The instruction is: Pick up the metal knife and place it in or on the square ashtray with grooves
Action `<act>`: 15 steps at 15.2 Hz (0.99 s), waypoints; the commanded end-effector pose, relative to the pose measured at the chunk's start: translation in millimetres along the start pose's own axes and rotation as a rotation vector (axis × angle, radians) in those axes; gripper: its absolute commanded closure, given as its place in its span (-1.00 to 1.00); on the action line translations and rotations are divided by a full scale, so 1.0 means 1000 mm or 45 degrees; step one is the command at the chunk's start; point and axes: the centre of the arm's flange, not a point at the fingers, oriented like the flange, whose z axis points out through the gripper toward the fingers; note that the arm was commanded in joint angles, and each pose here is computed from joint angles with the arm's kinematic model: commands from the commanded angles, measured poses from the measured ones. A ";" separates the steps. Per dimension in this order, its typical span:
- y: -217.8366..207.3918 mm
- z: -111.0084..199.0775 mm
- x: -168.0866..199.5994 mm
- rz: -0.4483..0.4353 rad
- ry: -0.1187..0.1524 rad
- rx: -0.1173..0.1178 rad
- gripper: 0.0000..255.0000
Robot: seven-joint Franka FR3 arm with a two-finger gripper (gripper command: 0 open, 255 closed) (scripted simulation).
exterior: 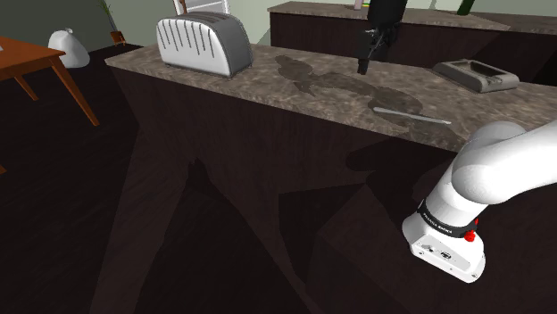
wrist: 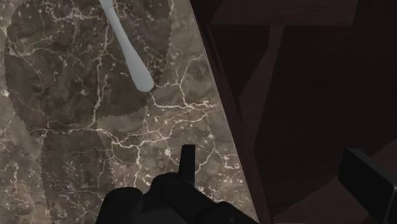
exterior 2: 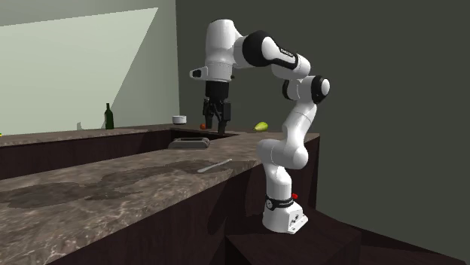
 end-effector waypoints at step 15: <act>0.138 0.114 -0.070 -0.374 -0.017 0.117 -1.00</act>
